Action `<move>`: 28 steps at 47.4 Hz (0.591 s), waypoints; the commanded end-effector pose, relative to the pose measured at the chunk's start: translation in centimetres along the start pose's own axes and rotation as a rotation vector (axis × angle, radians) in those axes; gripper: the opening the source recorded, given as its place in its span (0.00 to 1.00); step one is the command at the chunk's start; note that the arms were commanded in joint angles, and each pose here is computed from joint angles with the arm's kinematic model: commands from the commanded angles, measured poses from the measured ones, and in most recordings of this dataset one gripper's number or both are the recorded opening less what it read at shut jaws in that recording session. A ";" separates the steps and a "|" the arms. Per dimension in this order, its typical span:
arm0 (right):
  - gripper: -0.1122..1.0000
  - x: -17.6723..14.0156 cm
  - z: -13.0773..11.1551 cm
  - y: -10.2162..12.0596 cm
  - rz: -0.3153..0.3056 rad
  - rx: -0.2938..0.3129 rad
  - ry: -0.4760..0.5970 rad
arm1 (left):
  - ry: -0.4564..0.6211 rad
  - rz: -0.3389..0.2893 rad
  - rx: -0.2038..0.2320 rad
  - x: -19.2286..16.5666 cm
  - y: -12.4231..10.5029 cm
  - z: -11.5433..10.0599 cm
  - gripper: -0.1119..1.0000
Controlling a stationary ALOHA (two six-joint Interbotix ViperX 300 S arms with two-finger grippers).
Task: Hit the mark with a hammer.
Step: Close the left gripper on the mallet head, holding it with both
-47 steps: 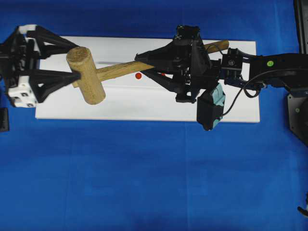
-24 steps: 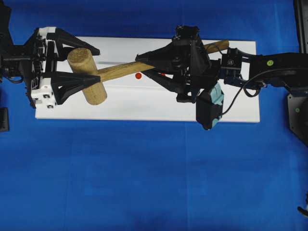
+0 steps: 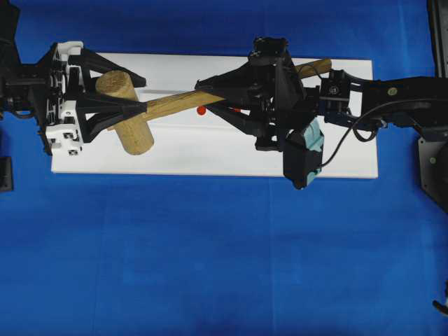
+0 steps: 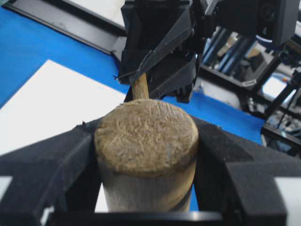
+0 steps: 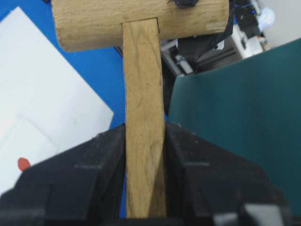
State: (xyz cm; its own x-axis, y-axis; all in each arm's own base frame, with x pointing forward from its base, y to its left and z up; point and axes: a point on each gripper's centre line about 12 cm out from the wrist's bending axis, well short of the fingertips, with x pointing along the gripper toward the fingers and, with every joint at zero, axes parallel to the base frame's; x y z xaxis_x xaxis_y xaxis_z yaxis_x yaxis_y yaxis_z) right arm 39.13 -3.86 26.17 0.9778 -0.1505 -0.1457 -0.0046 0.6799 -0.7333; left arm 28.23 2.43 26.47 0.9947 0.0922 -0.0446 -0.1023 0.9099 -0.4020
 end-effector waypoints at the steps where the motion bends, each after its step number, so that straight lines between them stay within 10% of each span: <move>1: 0.19 -0.2 1.5 -2.6 -0.068 0.051 -0.031 | -0.024 -0.017 0.003 0.1 -0.5 0.8 0.51; 8: 0.28 -0.2 0.9 -2.8 -0.063 0.095 0.000 | -0.029 -0.019 0.004 -0.1 -0.5 0.8 0.51; 17: 0.79 -0.2 0.8 -2.0 -0.010 0.118 0.029 | -0.022 -0.018 0.036 -0.4 -0.6 0.8 0.51; 28: 0.95 -0.2 1.2 -1.1 0.083 0.306 0.089 | 0.026 0.000 0.234 -0.4 -0.3 0.4 0.51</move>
State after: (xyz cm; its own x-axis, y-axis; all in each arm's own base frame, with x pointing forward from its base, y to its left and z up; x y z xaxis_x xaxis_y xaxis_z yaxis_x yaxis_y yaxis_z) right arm 39.15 -4.09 25.74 0.9453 -0.1529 -0.2881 -0.0276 0.8426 -0.5378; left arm 27.80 2.32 26.03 0.9919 0.0873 -0.0920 -0.1068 0.9661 -0.2352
